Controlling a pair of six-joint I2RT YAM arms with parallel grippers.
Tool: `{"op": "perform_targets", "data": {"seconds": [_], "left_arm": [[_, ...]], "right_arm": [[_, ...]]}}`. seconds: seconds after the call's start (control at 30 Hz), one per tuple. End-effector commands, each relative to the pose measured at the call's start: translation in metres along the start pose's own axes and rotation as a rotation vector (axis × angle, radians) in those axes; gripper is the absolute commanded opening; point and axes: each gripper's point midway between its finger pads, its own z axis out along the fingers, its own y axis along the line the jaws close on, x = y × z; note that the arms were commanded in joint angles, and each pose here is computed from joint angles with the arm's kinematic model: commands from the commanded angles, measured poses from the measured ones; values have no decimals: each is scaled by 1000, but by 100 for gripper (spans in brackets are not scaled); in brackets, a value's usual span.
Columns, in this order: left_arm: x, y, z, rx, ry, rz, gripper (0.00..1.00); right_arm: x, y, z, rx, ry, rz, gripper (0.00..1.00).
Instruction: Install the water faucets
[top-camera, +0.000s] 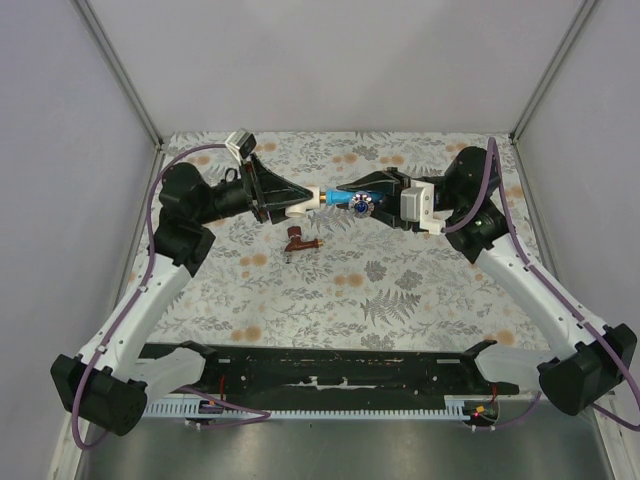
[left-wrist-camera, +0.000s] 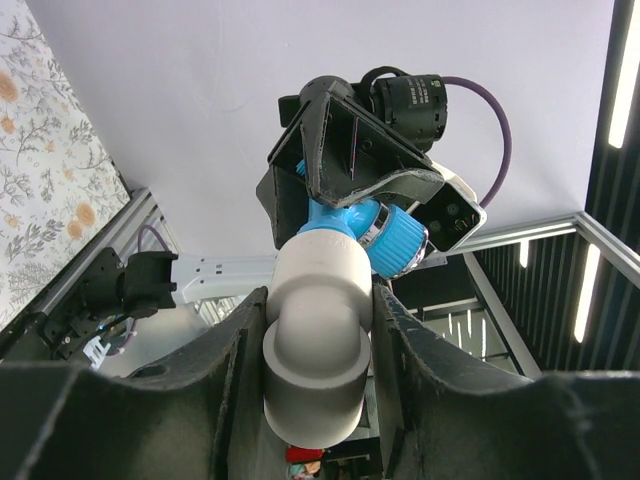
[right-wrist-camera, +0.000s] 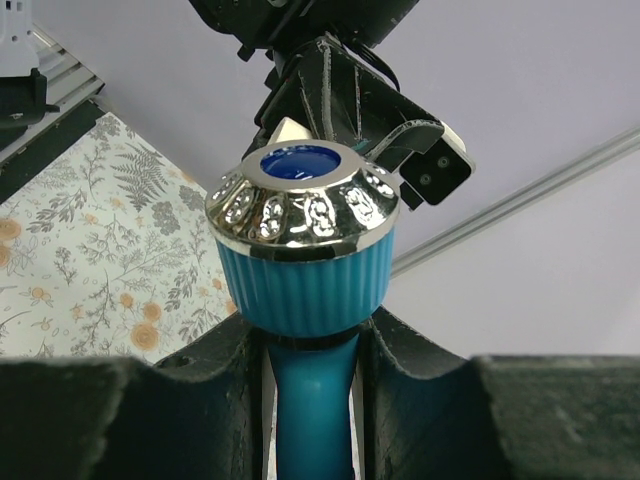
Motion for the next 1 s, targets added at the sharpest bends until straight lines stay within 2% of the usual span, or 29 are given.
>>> {"op": "perform_targets", "data": {"seconds": [0.0,0.13,0.37,0.73,0.97], "left_arm": [[3,-31,-2,102,-30,76,2],[0,-34,-4,106,-67,80,2],[3,-31,-3,101,-40,109,2],[7,-35,-1,117,11,291,2],[4,-40,-2,153,-17,381,2]], "right_arm": [[0,6,9,-14,-30,55,0],[1,4,9,-4,-26,60,0],[0,6,9,-17,-34,79,0],[-3,5,11,-30,-40,196,0],[-3,3,11,3,-27,293,0]]}}
